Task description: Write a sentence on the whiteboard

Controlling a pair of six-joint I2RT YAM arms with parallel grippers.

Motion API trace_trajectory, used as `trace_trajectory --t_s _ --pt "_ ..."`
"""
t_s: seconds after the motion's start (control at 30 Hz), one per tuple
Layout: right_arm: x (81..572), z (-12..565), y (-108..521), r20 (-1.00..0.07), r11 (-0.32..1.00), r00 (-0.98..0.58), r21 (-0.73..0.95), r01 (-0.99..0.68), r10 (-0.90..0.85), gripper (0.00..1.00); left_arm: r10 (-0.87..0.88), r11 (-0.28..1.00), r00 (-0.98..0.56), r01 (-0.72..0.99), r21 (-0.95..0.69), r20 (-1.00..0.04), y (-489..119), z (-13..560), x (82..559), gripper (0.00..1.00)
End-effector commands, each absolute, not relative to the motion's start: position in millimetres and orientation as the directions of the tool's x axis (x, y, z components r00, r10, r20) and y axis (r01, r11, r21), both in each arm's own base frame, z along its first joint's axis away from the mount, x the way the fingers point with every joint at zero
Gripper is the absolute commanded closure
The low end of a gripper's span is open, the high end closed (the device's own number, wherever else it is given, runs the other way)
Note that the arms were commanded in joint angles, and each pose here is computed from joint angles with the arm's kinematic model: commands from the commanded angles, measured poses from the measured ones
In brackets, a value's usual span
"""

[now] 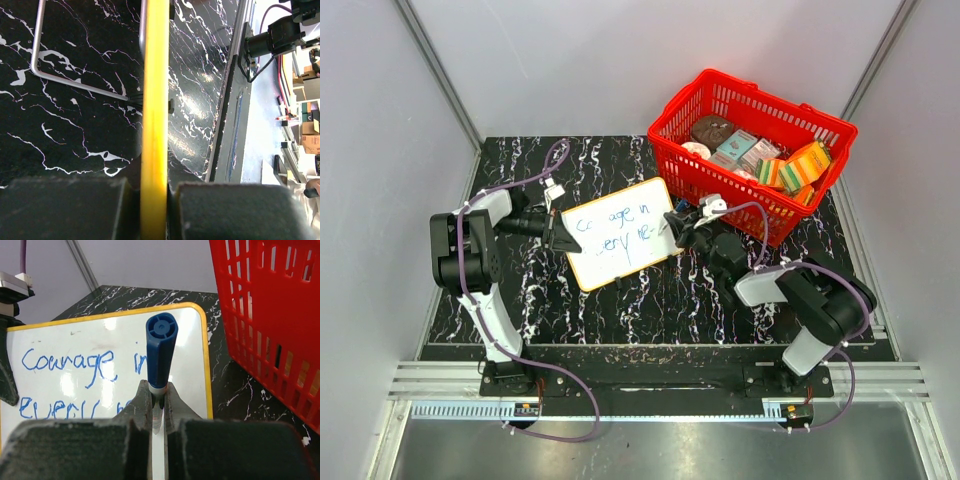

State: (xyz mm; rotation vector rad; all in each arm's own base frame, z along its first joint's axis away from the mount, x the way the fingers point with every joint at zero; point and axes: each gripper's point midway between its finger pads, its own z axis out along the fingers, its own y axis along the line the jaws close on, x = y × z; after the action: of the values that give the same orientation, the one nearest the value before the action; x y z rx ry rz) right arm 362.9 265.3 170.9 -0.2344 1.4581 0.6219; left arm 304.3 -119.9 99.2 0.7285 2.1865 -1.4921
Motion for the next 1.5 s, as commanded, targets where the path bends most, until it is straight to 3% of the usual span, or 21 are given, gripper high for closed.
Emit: trace_trajectory --t_s 0.0,0.83,1.47 --pt "371.3 248.2 267.4 -0.889 0.795 0.207 0.236 -0.558 0.409 1.0 0.381 0.367 -0.725 0.689 -0.625 -0.574 -101.7 73.5 294.8 1.0" --pt "387.2 241.4 274.7 -0.888 0.798 0.175 0.277 -0.535 0.426 1.0 0.388 0.371 -0.73 0.683 -0.63 -0.563 -100.2 67.3 290.5 1.0" --pt "378.3 185.2 286.3 -0.927 0.772 -0.02 0.324 -0.547 0.374 1.0 0.384 0.371 -0.73 0.682 -0.63 -0.565 -100.4 65.9 293.3 1.0"
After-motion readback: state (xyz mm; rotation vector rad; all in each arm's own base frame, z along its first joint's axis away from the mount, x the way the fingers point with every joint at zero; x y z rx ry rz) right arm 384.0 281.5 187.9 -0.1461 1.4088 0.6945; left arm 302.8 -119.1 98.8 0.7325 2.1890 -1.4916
